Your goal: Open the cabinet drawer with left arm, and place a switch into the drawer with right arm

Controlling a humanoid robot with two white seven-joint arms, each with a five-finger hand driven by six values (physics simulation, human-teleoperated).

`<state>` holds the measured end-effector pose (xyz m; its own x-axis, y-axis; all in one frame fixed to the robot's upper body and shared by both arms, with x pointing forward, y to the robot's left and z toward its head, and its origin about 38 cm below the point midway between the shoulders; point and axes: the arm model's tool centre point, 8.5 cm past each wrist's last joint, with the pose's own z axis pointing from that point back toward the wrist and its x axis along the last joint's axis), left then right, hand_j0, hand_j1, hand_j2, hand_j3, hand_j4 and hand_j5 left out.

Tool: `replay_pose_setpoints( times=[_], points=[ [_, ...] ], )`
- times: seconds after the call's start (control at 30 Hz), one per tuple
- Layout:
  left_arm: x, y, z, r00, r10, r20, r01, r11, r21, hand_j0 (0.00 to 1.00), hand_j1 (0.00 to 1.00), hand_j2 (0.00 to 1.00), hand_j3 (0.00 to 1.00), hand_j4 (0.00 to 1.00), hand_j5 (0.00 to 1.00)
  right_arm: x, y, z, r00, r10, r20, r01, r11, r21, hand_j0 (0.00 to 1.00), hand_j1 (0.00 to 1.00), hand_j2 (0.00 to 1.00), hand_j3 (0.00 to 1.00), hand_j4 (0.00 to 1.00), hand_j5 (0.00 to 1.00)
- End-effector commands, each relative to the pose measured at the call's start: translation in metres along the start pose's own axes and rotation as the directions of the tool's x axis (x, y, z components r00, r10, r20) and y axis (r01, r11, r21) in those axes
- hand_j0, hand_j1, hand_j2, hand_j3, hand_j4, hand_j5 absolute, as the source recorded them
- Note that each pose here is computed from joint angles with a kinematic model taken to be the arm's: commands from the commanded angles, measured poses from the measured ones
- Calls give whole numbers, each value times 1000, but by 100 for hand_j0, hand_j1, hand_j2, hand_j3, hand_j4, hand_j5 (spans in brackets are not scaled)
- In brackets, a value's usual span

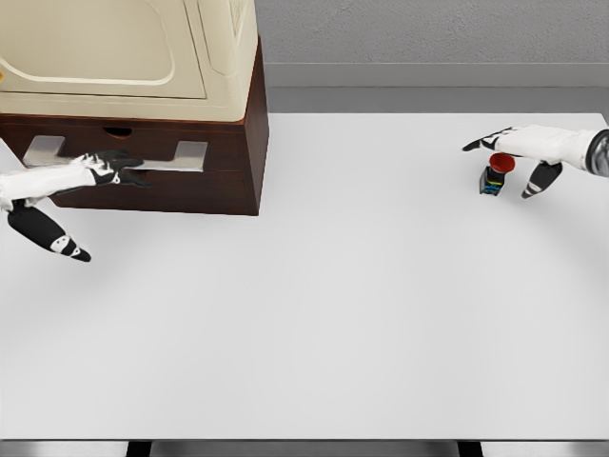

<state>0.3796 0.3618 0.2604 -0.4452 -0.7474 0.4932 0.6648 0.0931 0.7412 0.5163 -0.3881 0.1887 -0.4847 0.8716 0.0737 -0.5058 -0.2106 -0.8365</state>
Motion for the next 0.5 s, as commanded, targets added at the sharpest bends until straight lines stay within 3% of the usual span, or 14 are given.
replay_pose_setpoints(
  times=[0.0, 0.47],
  points=[
    [1, -12, -8, 1000, -3, 9, 3, 999, -42, 100, 100, 100, 100, 100, 100, -2, -1, 2, 1000, -5, -5, 5, 1000, -4, 100, 100, 100, 100, 100, 100],
    [5, -16, 0, 999, -27, 18, 29, 997, -72, 100, 100, 100, 100, 100, 100, 3, -2, -2, 1000, -3, 7, 3, 1000, -7, 100, 100, 100, 100, 100, 100]
  ],
)
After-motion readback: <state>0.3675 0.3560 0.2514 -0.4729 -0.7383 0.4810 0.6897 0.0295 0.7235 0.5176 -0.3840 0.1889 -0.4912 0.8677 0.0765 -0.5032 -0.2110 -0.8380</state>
